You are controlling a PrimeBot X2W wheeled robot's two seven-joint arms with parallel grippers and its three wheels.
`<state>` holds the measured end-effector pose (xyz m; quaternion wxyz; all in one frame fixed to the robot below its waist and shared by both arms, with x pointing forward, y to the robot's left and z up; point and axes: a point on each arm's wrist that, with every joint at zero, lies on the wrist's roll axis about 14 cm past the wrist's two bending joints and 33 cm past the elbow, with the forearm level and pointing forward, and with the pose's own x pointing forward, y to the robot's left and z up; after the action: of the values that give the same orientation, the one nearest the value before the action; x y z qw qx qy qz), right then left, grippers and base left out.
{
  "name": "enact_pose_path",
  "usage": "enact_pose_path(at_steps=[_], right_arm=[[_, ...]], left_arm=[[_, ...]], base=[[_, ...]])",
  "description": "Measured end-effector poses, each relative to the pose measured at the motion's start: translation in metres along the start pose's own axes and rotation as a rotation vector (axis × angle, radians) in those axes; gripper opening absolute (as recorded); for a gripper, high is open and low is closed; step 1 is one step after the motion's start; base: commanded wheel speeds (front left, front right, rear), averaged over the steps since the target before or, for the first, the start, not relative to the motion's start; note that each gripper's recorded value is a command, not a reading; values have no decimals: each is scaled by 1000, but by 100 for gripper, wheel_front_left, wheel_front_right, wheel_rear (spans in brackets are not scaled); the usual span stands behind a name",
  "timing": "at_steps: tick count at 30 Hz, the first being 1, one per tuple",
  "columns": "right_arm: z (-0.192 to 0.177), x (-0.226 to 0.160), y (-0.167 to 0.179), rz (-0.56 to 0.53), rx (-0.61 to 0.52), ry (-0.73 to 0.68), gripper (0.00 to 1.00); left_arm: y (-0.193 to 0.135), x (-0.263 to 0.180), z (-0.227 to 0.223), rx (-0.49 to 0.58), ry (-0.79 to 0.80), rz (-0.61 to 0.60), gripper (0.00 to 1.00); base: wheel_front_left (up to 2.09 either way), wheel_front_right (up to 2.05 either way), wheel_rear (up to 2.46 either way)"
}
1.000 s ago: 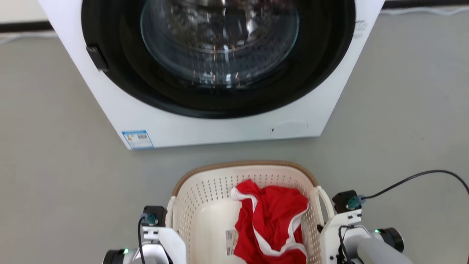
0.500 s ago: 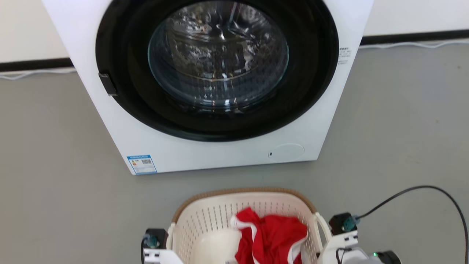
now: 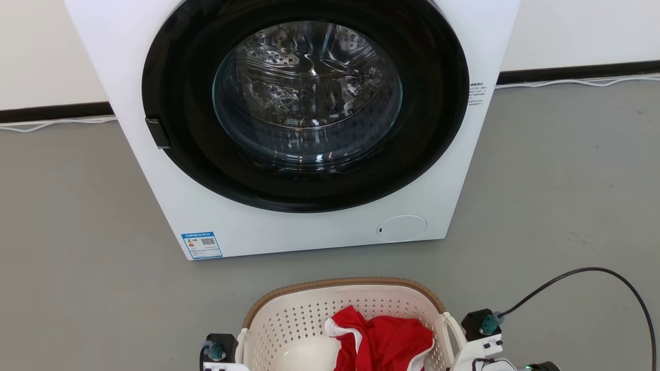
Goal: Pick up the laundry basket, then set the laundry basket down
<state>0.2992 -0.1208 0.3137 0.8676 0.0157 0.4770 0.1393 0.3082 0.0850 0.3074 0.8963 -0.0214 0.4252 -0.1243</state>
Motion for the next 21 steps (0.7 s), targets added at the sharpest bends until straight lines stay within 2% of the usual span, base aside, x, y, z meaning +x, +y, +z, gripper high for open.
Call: enact_pose_path(at_steps=[21], right_arm=[[3, -3, 0, -2, 7, -19, 0]], left_arm=[[-1, -4, 0, -1, -12, 0, 0]], base=[[0, 0, 0]])
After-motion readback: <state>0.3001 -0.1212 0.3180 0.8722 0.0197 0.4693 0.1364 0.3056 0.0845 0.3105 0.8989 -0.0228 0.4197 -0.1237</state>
